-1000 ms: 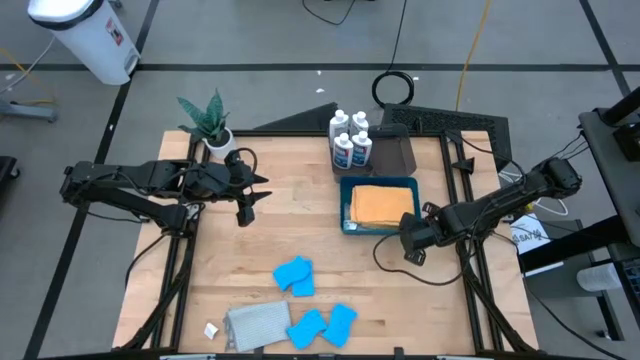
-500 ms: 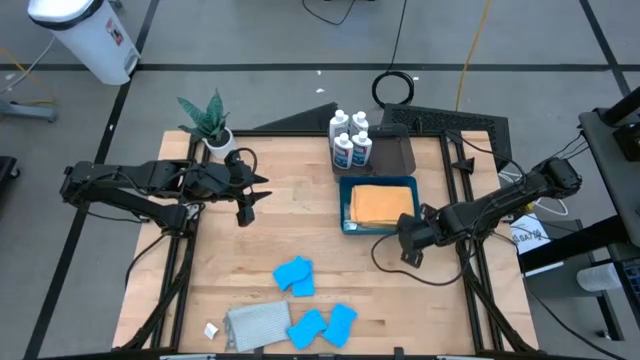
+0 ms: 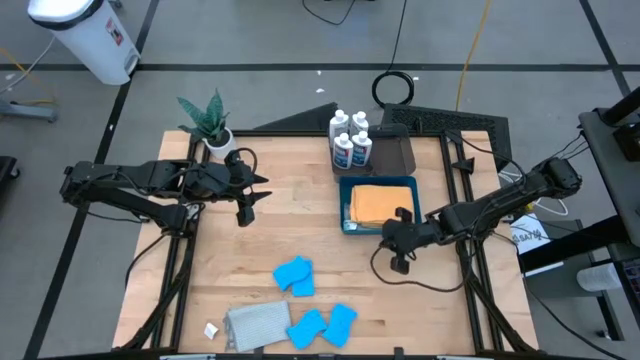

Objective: Pick & Place Kitchen Items
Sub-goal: Put the black napkin into the blue bin

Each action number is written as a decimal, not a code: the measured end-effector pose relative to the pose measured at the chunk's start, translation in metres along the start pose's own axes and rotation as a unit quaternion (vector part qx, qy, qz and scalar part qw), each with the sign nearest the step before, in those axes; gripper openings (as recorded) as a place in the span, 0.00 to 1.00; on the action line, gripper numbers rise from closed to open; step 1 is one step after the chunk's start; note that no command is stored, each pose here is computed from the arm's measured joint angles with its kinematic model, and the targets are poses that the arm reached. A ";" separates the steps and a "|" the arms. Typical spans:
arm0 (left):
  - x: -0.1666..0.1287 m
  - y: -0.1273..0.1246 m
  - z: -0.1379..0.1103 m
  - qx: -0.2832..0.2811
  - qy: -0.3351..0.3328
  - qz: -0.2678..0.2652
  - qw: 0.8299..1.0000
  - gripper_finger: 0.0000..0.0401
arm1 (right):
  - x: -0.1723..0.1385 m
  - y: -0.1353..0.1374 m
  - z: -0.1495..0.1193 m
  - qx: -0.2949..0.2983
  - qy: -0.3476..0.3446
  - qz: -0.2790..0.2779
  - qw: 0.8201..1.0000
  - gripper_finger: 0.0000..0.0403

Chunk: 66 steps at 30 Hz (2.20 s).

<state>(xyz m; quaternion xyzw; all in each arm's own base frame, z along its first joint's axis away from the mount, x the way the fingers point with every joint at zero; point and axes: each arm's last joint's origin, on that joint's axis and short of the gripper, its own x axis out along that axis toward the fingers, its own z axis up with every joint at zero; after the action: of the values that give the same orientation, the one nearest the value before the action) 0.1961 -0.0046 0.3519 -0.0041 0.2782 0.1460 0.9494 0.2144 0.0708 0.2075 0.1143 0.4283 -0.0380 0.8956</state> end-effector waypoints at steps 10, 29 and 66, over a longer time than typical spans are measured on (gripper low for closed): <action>0.000 0.000 0.000 0.000 0.000 0.000 1.000 0.40 | -0.001 0.007 0.013 -0.055 -0.067 0.032 0.996 0.00; 0.000 -0.001 0.007 -0.056 -0.032 -0.006 0.998 0.40 | 0.000 0.011 0.021 -0.103 -0.155 0.046 0.981 0.00; 0.070 -0.241 -0.144 0.243 0.294 -0.373 0.846 0.01 | 0.005 0.010 0.017 -0.125 -0.207 0.060 0.968 0.00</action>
<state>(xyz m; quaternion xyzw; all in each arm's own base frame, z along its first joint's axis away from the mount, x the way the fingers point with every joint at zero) 0.2441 -0.2292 0.1751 0.0807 0.5481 -0.2996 0.7767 0.2322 0.0764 0.2151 0.0164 0.2271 0.0469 0.9726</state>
